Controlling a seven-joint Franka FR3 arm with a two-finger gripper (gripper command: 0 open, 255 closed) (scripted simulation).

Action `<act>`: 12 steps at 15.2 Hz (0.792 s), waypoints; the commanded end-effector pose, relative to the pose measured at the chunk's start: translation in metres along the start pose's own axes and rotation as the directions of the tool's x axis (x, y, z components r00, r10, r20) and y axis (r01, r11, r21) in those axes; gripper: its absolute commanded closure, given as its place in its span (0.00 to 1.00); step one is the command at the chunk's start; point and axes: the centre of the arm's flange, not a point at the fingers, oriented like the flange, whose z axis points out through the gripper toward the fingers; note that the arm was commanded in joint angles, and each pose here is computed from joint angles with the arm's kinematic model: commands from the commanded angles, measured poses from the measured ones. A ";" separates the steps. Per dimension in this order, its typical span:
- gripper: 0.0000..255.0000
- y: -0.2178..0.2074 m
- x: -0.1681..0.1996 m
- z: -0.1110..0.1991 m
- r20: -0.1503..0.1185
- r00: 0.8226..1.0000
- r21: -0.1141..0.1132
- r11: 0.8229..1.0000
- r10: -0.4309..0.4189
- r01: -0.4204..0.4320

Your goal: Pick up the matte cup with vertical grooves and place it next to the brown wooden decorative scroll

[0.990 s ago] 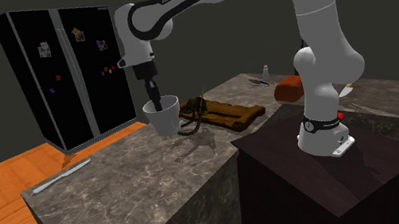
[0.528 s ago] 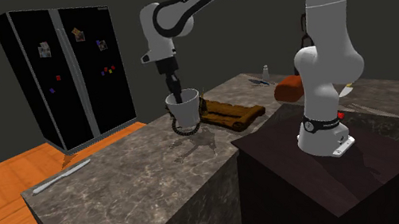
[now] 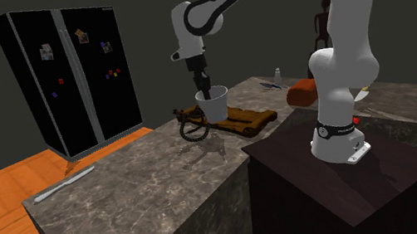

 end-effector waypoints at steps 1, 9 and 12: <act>1.00 0.004 -0.010 0.008 0.000 1.000 0.000 1.000 -0.001 0.001; 1.00 0.012 -0.006 0.050 0.000 1.000 0.000 1.000 -0.001 0.001; 1.00 0.015 -0.005 0.065 0.000 1.000 0.000 1.000 -0.001 0.001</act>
